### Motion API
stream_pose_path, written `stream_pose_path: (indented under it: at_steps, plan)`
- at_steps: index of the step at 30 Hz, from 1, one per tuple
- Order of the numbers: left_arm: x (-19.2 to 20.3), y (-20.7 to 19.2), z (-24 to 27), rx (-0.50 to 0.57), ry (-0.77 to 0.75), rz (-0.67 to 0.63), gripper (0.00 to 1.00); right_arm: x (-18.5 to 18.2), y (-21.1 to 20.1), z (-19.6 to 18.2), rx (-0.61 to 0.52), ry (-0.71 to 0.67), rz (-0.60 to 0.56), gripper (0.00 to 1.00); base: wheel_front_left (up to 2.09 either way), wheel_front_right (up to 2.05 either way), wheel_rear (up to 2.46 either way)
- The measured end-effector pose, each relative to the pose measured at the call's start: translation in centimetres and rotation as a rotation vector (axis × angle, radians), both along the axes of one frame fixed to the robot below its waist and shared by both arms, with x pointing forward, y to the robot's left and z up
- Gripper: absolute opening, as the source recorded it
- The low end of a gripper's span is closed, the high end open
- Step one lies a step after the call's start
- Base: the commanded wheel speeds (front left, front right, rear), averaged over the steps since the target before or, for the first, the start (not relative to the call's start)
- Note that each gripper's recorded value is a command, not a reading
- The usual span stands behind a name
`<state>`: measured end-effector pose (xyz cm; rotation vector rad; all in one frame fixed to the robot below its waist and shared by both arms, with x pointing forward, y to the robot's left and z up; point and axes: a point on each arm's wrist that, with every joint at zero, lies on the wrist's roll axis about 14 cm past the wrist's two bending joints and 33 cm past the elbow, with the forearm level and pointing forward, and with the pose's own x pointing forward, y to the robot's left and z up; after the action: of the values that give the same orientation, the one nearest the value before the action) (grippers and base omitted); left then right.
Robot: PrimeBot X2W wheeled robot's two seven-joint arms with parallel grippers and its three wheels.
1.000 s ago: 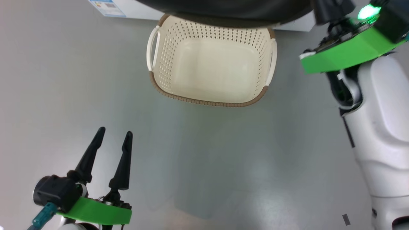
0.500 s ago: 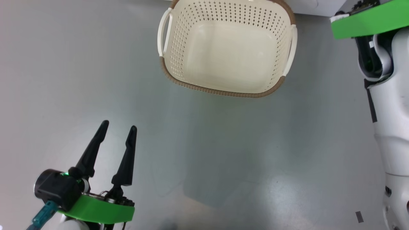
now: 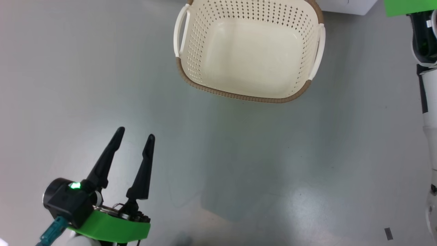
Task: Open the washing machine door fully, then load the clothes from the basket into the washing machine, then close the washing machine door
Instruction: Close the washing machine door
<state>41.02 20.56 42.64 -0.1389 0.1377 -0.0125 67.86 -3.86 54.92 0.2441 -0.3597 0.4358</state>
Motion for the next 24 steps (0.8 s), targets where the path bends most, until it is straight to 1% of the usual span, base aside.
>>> stream_pose_path:
  at_steps: [5, 13, 17, 21, 22, 24]
  plan:
    - [-0.2, -0.4, 0.8, -0.002, -0.018, -0.009, 1.00, 0.4, -0.6, 1.2, -0.004, -0.012, -0.022, 0.00, 0.00, 0.00, 0.00]
    - [-0.4, -0.2, 2.0, 0.004, -0.049, -0.011, 1.00, 0.0, -0.9, 2.9, -0.009, -0.034, -0.034, 0.00, 0.00, 0.00, 0.00]
    - [-0.3, -0.5, 2.2, -0.003, -0.057, -0.018, 1.00, -0.5, -0.9, 3.5, -0.014, -0.046, -0.031, 0.00, 0.00, 0.00, 0.00]
    - [-0.3, -0.8, 2.3, -0.020, -0.062, -0.022, 1.00, -1.8, -0.9, 3.8, -0.026, -0.054, -0.019, 0.00, 0.00, 0.00, 0.00]
    - [-0.3, -0.9, 2.4, -0.026, -0.064, -0.022, 1.00, -2.3, -0.8, 3.7, -0.031, -0.053, -0.013, 0.04, 0.00, 0.00, 0.00]
    - [-0.3, -1.0, 2.4, -0.036, -0.064, -0.021, 1.00, -3.4, -0.5, 3.6, -0.045, -0.052, 0.003, 0.18, 0.00, 0.00, 0.00]
